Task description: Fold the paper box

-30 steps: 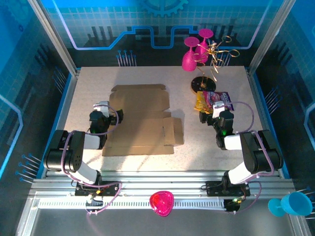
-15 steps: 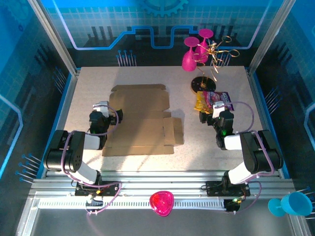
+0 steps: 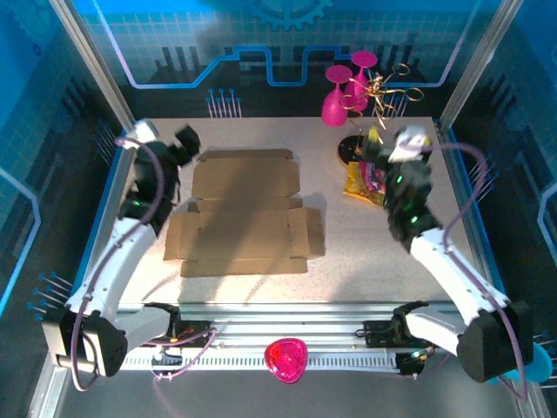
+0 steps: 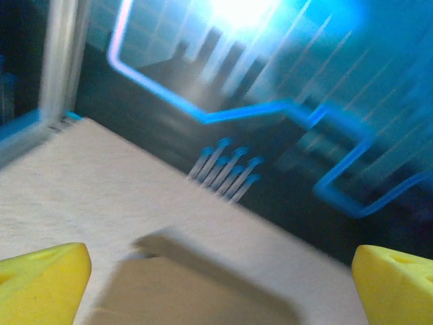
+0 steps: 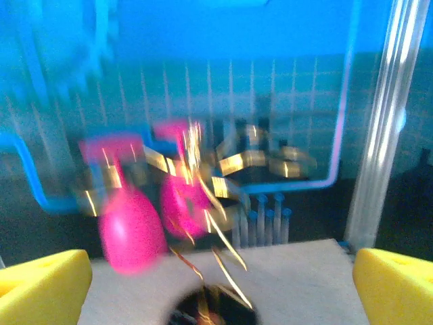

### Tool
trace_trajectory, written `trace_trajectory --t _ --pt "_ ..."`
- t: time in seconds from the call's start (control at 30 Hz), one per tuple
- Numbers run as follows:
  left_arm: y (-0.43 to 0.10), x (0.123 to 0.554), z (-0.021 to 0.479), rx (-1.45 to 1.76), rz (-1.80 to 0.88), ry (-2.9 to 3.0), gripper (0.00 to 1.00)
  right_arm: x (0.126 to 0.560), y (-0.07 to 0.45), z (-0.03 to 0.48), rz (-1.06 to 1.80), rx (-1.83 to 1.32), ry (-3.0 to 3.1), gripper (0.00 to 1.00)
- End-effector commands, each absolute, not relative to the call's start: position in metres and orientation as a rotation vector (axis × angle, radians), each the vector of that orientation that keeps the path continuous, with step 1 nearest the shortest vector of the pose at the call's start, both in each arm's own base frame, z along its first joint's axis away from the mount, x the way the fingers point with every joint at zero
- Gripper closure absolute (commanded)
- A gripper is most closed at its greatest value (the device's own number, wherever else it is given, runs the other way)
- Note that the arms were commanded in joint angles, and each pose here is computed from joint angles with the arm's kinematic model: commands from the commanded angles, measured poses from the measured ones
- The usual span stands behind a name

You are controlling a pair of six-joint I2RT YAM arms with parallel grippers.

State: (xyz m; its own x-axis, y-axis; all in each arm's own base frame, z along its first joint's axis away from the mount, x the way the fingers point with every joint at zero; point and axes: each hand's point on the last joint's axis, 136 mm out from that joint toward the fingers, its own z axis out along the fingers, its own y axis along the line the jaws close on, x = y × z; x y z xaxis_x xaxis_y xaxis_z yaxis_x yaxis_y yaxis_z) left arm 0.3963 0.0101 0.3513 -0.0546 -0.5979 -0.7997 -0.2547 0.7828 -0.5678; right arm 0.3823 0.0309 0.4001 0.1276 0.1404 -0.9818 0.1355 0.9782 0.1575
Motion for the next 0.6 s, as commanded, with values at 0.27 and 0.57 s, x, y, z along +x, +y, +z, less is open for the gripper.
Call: trace_trajectory --t 0.27,0.57 --pt "-0.084 0.343 0.219 -1.185 -0.872 2.36 0.53 0.35 0.128 0.317 0.606 0.291 2.113 0.38" --pt "-0.09 0.242 0.11 -1.19 -0.702 2.703 0.58 0.268 0.213 0.156 1.058 0.414 2.541 0.43"
